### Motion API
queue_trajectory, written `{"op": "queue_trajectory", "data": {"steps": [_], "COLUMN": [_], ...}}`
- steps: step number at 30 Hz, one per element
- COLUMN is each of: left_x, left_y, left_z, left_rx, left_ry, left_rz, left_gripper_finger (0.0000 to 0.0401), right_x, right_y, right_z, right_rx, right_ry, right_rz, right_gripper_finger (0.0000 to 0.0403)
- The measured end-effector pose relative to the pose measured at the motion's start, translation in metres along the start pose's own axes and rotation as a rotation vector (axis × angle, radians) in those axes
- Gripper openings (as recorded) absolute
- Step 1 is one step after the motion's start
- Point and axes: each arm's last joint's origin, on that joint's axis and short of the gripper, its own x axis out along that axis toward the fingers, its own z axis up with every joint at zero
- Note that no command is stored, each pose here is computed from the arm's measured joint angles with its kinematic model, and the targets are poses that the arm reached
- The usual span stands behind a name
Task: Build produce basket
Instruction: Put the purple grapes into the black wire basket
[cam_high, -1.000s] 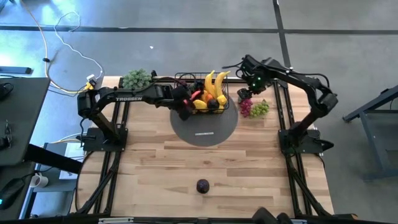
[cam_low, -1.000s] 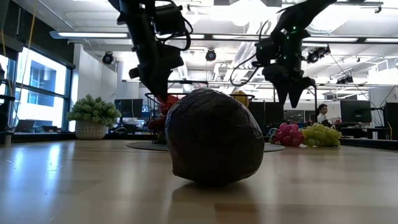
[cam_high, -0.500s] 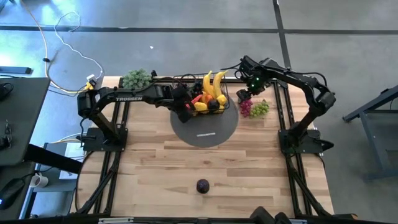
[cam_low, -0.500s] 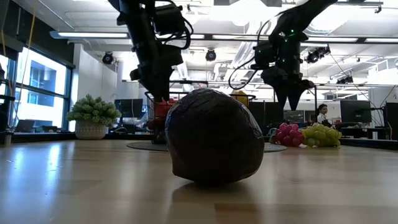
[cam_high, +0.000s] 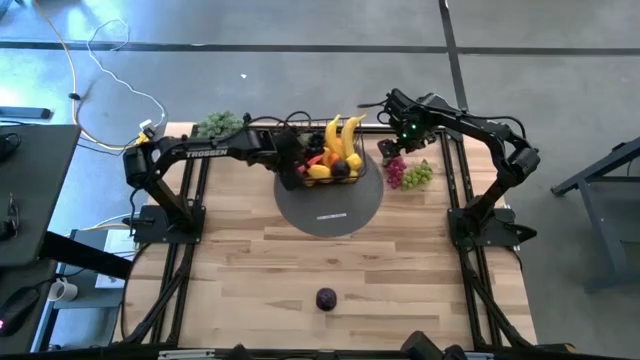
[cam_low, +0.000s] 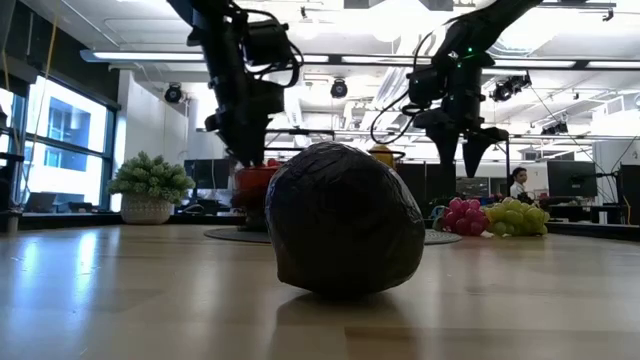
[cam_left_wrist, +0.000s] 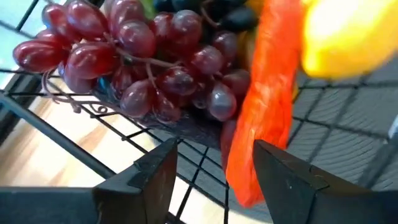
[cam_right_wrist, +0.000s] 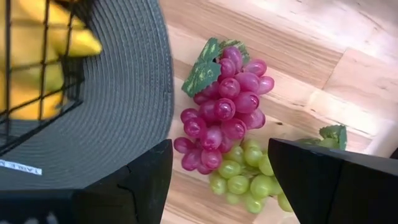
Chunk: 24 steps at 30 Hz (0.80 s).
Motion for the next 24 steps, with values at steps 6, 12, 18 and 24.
{"op": "queue_trajectory", "data": {"steps": [6,12,18,24], "left_x": [0.003,0.004,0.000,-0.016], "left_y": [0.018,0.024,0.023,0.023], "left_z": [0.002,0.004,0.008,0.023], "left_rx": [0.025,0.015,0.011,0.035], "left_ry": [0.011,0.011,-0.015,-0.086], "left_rz": [0.033,-0.048,-0.078,-0.090], "left_gripper_finger": [0.0198,0.0198,0.0198,0.0198], "right_x": [0.000,0.000,0.001,0.020], "right_y": [0.000,0.001,0.003,-0.001], "right_z": [0.001,0.000,-0.001,-0.007], "right_rx": [0.046,0.063,0.100,0.142], "right_ry": [-0.006,0.001,0.013,0.031], "right_rz": [0.003,0.018,0.039,0.020], "right_gripper_finger": [0.0246,0.0246,0.0246,0.0246]}}
